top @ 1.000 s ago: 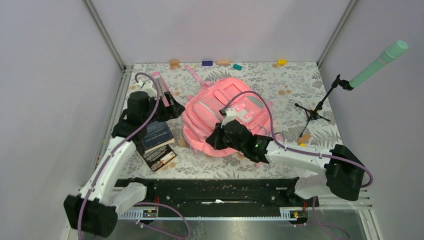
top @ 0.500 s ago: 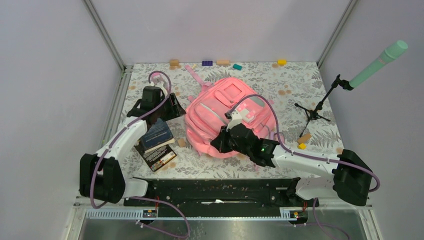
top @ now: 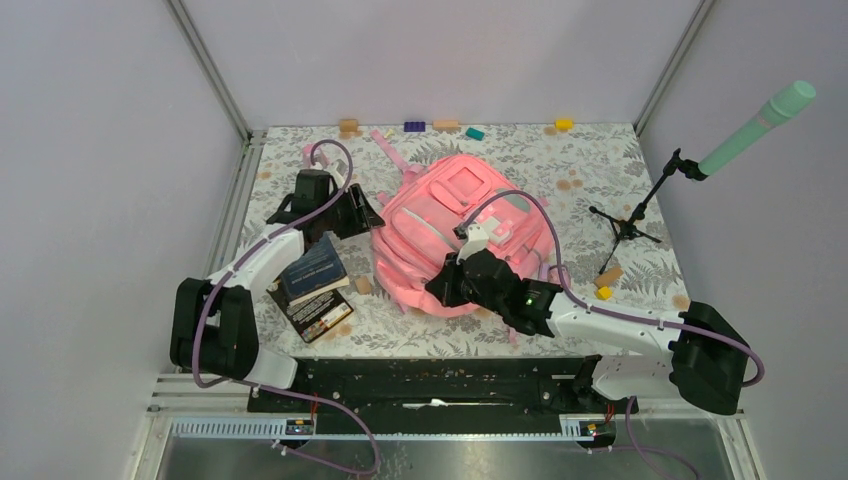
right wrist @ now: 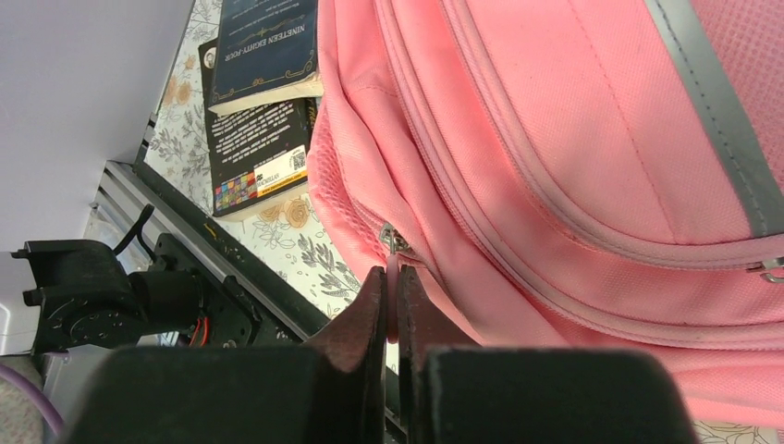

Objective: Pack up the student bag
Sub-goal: Unzip the student bag at the center of the board.

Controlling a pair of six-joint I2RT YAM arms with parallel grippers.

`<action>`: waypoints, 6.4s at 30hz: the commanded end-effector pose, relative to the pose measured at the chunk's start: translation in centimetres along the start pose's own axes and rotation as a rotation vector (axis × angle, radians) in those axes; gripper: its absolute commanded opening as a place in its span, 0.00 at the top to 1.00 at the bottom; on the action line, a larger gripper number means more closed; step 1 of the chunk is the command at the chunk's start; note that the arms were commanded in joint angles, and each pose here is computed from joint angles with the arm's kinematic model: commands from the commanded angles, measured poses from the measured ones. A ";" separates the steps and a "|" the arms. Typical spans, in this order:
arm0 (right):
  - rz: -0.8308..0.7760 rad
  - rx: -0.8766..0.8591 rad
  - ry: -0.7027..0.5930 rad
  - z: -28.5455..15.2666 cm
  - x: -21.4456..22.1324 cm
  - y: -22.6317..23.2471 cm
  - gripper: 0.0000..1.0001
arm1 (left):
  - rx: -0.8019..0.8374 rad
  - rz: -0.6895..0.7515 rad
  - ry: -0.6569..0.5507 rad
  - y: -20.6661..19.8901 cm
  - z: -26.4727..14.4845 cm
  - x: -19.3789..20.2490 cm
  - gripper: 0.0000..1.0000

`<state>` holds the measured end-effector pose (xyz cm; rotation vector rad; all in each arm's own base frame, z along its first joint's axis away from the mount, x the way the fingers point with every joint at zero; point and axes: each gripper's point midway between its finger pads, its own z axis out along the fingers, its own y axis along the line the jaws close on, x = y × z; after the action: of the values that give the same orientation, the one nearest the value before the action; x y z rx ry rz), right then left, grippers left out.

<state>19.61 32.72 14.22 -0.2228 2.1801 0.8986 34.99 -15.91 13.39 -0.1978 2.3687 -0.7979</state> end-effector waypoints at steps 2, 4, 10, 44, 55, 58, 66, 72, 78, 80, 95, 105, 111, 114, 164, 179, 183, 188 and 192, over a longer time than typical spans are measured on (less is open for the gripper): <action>0.009 0.016 -0.104 -0.4 -2.6 0.0 1.00 | 0.052 -0.020 0.030 -0.5 1.2 0.7 0.53; 0.008 0.023 -0.114 -0.5 -2.8 -0.2 1.00 | 0.035 -0.025 0.032 -0.2 1.2 0.8 0.53; 0.015 0.026 -0.112 -0.4 -2.7 -0.2 1.00 | 0.013 -0.016 0.023 0.0 1.1 1.0 0.54; -0.024 0.360 -0.160 2.6 -10.5 -9.5 1.00 | 0.135 -0.041 -0.180 -3.4 -2.8 0.1 1.00; 0.067 0.250 -0.096 3.0 -7.4 -8.3 1.00 | 0.124 -0.086 -0.180 -3.1 -2.4 0.5 1.00; 0.057 0.231 -0.088 2.6 -7.0 -7.6 1.00 | 0.109 -0.080 -0.194 -3.0 -2.4 0.4 1.00; -0.026 0.224 -0.100 0.8 -7.3 -5.8 1.00 | 0.075 -0.085 -0.186 -2.4 -2.1 0.6 1.00; -0.091 0.268 -0.051 0.6 -6.2 -6.1 1.00 | 0.070 -0.091 -0.183 -2.3 -2.0 0.6 1.00; -0.104 0.229 -0.032 1.7 -5.5 -4.2 1.00 | 0.069 -0.090 -0.180 -2.3 -1.9 0.7 1.00; -0.106 0.216 -0.028 2.2 -5.3 -3.5 1.00 | 0.071 -0.090 -0.181 -2.3 -1.9 0.7 1.00; -0.124 0.163 0.013 5.5 -3.9 0.1 1.00 | 0.095 -0.093 -0.176 -2.9 -2.0 0.8 1.00; -0.191 0.251 0.050 7.4 -3.1 -1.8 1.00 | 0.127 -0.091 -0.166 -3.6 -2.3 1.2 1.00; -0.210 0.309 0.041 6.9 -4.2 -3.4 1.00 | 0.136 -0.084 -0.161 -4.4 -2.3 2.0 1.00; -0.216 0.342 0.039 6.1 -5.0 -4.9 1.00 | 0.146 -0.089 -0.163 -4.9 -2.2 2.4 1.00; -0.382 0.152 -0.131 7.5 -6.8 1.2 1.00 | 0.432 -0.203 -0.069 -15.2 -0.7 3.7 1.00; -0.530 0.100 -0.171 4.9 -7.7 1.4 0.65 | 0.430 -0.202 -0.068 -15.0 -0.8 3.4 1.00; -0.496 0.202 -0.173 1.7 -8.4 -0.7 0.42 | 0.415 -0.197 -0.067 -14.5 -0.2 3.3 0.98; -0.387 0.381 -0.151 -1.7 -7.7 -5.7 0.29 | 0.352 -0.150 -0.104 -13.3 0.3 2.9 0.89; -0.242 0.444 -0.164 -3.7 -7.1 -9.0 0.19 | 0.308 -0.106 -0.142 -12.4 0.3 2.5 0.74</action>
<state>26.26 27.73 19.03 -0.3752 1.9726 0.3745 31.11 -26.15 14.90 -0.3567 2.2347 -1.1207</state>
